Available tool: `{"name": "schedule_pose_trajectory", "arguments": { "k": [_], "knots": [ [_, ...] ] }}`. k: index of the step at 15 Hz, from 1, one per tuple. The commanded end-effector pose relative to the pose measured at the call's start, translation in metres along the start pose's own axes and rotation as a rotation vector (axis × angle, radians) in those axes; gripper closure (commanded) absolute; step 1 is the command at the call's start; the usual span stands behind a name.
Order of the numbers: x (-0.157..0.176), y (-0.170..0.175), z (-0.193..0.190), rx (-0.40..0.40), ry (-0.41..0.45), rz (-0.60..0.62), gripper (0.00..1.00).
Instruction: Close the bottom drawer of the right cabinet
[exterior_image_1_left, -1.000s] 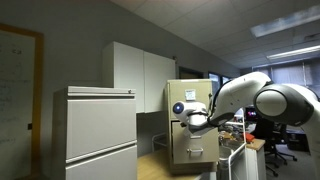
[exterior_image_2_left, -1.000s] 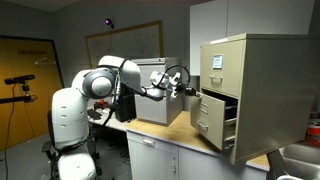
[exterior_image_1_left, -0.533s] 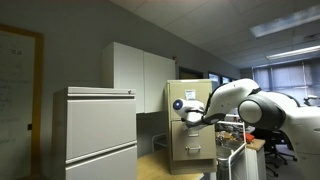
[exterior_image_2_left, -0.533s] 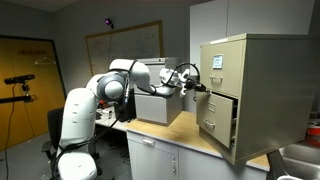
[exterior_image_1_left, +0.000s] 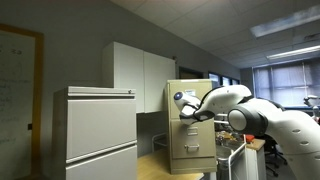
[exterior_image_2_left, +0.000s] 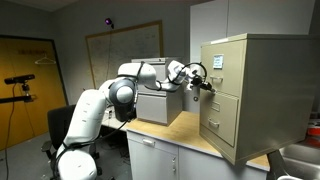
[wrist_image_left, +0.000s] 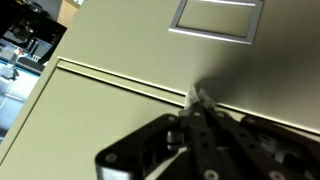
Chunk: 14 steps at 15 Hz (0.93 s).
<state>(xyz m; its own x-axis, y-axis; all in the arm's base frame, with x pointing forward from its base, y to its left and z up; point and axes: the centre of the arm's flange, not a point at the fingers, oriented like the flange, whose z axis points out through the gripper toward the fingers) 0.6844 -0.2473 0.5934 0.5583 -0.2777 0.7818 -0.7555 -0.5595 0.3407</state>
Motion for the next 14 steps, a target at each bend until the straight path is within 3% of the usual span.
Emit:
{"name": "schedule_pose_trajectory", "arguments": {
  "k": [1,14],
  "knots": [
    [0.040,-0.026,0.060,0.019,-0.023,0.019,1.00],
    [0.065,-0.029,0.065,-0.026,-0.174,-0.001,1.00]
  ]
}}
